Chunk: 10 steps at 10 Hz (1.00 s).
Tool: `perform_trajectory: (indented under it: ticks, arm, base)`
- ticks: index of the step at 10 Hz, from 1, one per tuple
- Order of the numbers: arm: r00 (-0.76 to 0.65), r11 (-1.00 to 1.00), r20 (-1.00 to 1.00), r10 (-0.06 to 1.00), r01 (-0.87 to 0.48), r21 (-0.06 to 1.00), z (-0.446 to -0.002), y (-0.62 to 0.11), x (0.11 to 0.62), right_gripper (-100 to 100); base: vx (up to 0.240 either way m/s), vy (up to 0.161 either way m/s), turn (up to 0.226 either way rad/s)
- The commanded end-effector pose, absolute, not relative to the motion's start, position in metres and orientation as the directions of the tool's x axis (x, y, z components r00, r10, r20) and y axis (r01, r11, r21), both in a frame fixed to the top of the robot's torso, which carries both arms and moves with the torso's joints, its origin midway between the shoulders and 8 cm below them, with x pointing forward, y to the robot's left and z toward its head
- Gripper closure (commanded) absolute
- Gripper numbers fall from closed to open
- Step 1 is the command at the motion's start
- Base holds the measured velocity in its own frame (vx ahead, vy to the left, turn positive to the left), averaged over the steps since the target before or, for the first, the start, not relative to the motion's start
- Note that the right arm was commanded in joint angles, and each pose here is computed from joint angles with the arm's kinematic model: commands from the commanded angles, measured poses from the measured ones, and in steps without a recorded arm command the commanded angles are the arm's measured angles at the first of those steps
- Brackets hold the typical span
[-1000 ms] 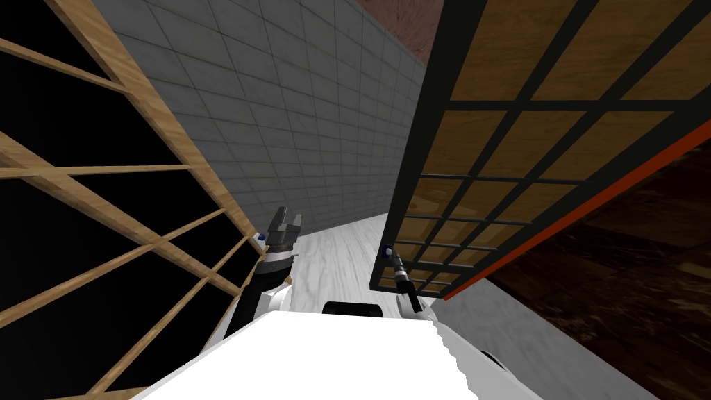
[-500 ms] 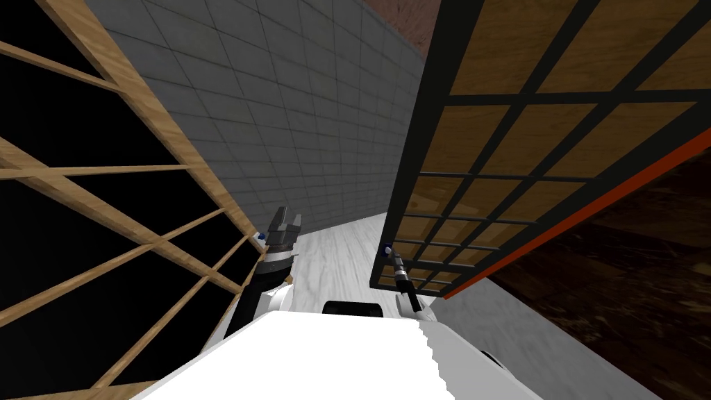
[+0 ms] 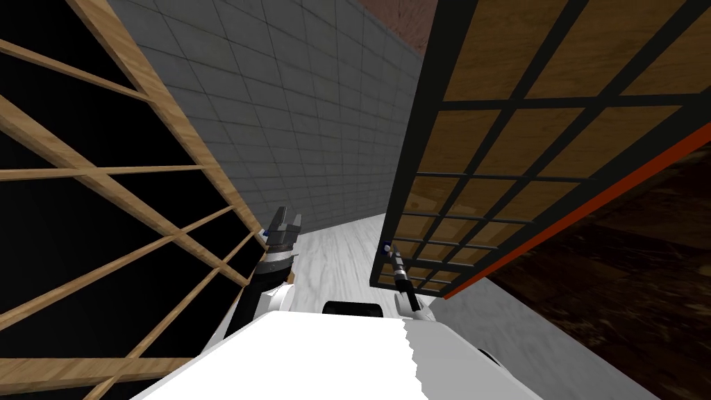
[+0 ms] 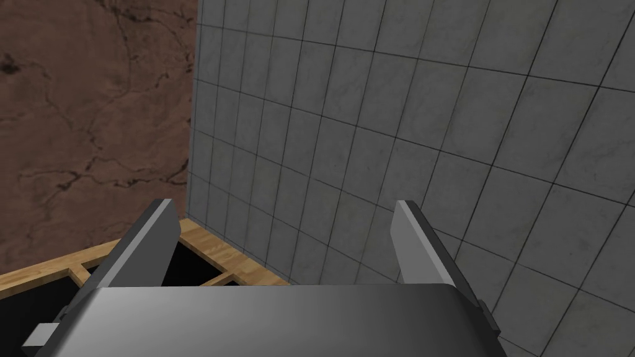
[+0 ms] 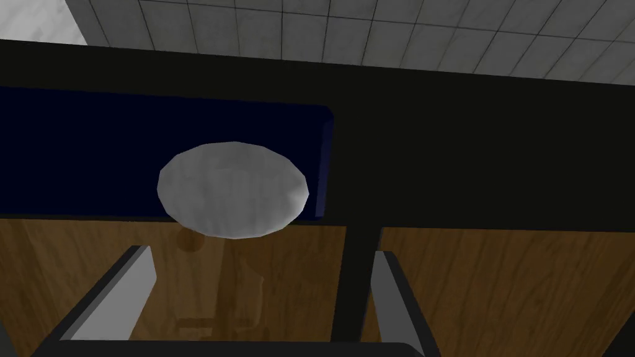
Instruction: Push the door open
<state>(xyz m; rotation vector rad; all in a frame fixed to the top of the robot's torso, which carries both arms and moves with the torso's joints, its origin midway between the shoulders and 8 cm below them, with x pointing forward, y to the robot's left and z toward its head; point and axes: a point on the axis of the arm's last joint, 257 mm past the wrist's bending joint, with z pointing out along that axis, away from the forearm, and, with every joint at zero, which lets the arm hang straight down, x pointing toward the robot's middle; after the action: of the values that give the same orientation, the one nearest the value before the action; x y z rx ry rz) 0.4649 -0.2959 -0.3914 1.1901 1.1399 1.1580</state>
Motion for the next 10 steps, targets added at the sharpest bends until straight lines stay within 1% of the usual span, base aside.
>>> perform_trajectory:
  ticks: [1,2,9,10]
  arm:
    - [0.075,-0.034,0.038,0.997,-0.047,0.998,-0.391,-0.2954,0.4656,-100]
    - [0.074,-0.041,0.044,0.996,-0.048,0.998,-0.391,-0.2954,0.4656,-100]
    - [0.089,-0.282,0.288,0.954,-0.075,0.957,-0.3902,-0.2931,0.4679,-100]
    - [0.088,-0.286,0.292,0.952,-0.075,0.955,-0.3902,-0.2931,0.4679,-100]
  base:
    - [-0.039,-0.014,0.052]
    - [-0.027,-0.015,0.018]
    - [-0.041,-0.015,0.036]
    - [-0.031,-0.012,0.021]
